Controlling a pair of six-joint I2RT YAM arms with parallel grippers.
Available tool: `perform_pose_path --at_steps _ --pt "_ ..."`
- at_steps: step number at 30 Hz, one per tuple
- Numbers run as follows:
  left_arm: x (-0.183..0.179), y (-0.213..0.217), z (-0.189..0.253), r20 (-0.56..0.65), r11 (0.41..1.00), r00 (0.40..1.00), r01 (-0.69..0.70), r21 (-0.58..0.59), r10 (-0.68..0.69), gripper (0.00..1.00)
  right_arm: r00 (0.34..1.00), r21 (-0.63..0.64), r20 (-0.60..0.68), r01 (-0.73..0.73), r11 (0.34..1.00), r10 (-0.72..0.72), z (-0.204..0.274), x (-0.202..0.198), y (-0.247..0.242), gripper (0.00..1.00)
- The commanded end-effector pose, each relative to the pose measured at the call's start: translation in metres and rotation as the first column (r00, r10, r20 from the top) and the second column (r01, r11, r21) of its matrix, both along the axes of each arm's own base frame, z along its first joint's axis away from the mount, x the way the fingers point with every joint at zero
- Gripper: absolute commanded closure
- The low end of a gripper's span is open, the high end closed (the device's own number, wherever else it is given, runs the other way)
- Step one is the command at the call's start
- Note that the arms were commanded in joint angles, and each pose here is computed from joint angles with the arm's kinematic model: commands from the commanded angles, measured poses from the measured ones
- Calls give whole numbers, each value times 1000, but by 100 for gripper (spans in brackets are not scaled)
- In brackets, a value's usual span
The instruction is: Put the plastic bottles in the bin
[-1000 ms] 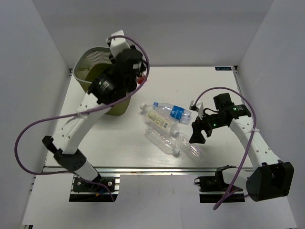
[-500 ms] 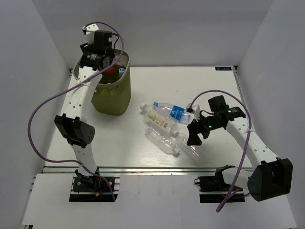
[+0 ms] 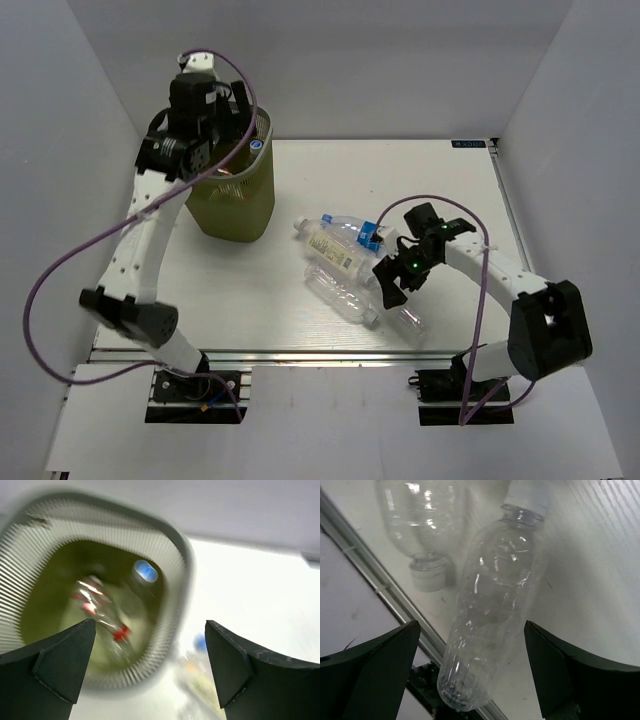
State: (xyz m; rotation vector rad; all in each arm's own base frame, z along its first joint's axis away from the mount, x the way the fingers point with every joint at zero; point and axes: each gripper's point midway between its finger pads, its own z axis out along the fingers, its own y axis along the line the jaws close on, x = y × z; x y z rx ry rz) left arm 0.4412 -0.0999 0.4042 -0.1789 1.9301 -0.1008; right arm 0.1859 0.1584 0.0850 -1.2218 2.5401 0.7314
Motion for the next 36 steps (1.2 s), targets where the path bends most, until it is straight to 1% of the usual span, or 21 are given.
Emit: perform_pose_path --at_steps 1,4,6,12,13,14,16,17,18,19,20,21,22,23,26,28,29,30,32,33,36 --pt "-61 -57 -11 -55 943 949 301 -140 -311 0 997 -127 28 79 989 -76 -25 17 -5 10" --pt "-107 -71 -52 -142 908 905 371 -196 -401 0 993 -227 45 119 967 -111 -45 26 -12 10" --pt "-133 -74 -45 -107 878 886 420 -228 -451 0 992 -276 34 123 953 -118 -59 20 -17 10" --pt "-184 -94 -113 -227 813 798 473 -340 -559 0 987 -367 66 160 916 -146 -76 28 -26 23" --pt "-186 -100 -119 -215 800 791 482 -358 -573 0 988 -369 61 157 916 -144 -77 27 -25 27" --pt "-191 -105 -128 -226 791 784 472 -390 -579 0 988 -365 54 153 918 -144 -77 26 -25 41" --pt "-200 -110 -157 -266 787 765 459 -413 -586 0 991 -318 47 134 939 -125 -69 26 -19 57" --pt "-203 -112 -166 -281 786 758 454 -421 -588 0 994 -308 34 108 945 -102 -64 21 -19 69" --pt "-211 -117 -182 -317 784 739 444 -434 -595 0 996 -253 29 85 964 -80 -54 17 -11 74" --pt "-211 -117 -189 -324 788 739 444 -427 -591 0 996 -201 70 68 977 -55 -36 24 -3 77" --pt "-215 -117 -193 -333 791 738 435 -430 -587 0 998 -187 52 -14 982 24 -26 14 -5 81" --pt "-222 -121 -204 -355 787 721 436 -436 -595 0 983 -118 181 -18 993 39 17 34 6 82" --pt "-226 -120 -217 -378 795 714 430 -428 -589 0 974 -110 183 -112 988 131 31 25 5 82" --pt "-230 -120 -224 -395 796 703 431 -426 -592 0 964 -88 226 -124 988 141 46 32 8 82" --pt "-242 -125 -244 -415 787 679 436 -436 -606 0 848 19 506 -194 981 158 145 73 33 86" --pt "-250 -132 -255 -429 776 656 438 -453 -621 0 812 95 572 -202 975 113 175 94 53 83" --pt "-253 -134 -262 -433 774 652 433 -462 -623 0 758 146 649 -210 967 67 216 107 66 81" --pt "-257 -138 -266 -436 773 649 430 -467 -624 0 745 223 666 -182 958 -13 231 126 82 80" --pt "-261 -139 -278 -454 778 641 421 -466 -619 0 697 321 713 -235 917 -71 275 145 109 80" --pt "-260 -142 -276 -445 777 648 419 -469 -618 0 720 388 684 -220 895 -119 281 156 124 80" --pt "-267 -144 -281 -456 779 638 426 -460 -620 0 643 507 735 -308 805 -216 346 181 166 82"
